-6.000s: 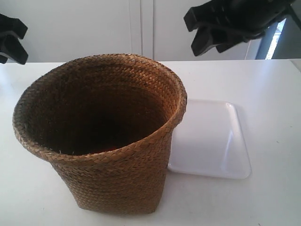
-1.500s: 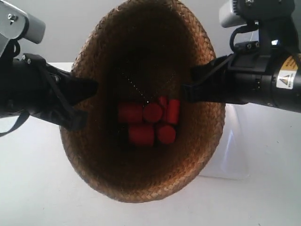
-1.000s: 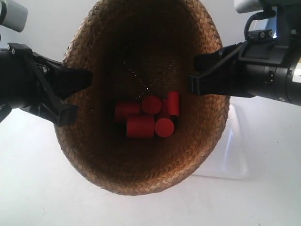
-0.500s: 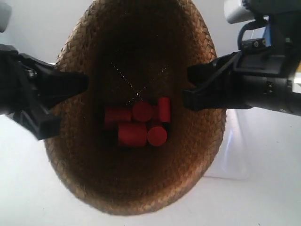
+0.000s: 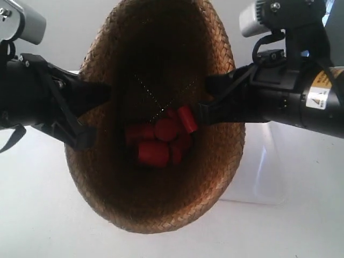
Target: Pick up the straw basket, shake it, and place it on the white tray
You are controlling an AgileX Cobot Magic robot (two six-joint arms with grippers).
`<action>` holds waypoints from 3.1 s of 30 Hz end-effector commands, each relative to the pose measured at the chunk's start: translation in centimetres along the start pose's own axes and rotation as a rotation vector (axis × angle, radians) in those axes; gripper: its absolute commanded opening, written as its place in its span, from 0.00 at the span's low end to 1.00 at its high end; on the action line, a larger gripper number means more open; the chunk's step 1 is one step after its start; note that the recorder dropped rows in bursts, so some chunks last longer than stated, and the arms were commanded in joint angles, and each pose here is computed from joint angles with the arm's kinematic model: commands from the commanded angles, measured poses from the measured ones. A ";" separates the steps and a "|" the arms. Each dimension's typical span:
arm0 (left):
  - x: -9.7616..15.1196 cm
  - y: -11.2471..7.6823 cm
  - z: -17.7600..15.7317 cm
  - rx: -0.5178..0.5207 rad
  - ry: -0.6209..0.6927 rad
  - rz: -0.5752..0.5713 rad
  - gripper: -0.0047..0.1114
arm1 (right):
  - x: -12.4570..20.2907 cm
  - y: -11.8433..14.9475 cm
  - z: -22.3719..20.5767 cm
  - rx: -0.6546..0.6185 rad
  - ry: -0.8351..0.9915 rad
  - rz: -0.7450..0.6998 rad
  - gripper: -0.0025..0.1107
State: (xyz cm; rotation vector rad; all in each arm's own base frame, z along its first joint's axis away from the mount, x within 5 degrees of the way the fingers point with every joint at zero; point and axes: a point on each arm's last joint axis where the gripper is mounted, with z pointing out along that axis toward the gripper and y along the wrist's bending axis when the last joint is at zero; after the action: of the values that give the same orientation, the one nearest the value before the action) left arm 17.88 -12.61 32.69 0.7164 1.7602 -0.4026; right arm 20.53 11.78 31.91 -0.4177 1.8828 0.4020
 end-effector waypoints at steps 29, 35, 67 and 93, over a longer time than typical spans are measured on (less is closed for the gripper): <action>-0.7 -1.0 -2.7 0.070 -0.036 0.021 0.04 | -1.4 0.4 -4.1 -0.040 -0.214 0.002 0.02; -0.5 -1.6 -3.2 0.123 -0.011 0.050 0.04 | -1.6 0.5 -4.6 -0.036 -0.181 0.031 0.02; -2.1 1.1 1.0 0.068 0.100 -0.319 0.04 | -2.5 -1.1 -1.8 0.083 0.061 0.265 0.02; -2.9 0.9 1.8 0.125 0.123 -0.117 0.04 | -3.9 -1.1 0.1 0.090 0.124 0.108 0.02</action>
State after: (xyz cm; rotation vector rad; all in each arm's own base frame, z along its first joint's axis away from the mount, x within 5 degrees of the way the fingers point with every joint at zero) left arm 20.98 -13.15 34.50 0.6024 1.9565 -0.5696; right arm 22.23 10.71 34.85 -0.2386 2.1226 0.3449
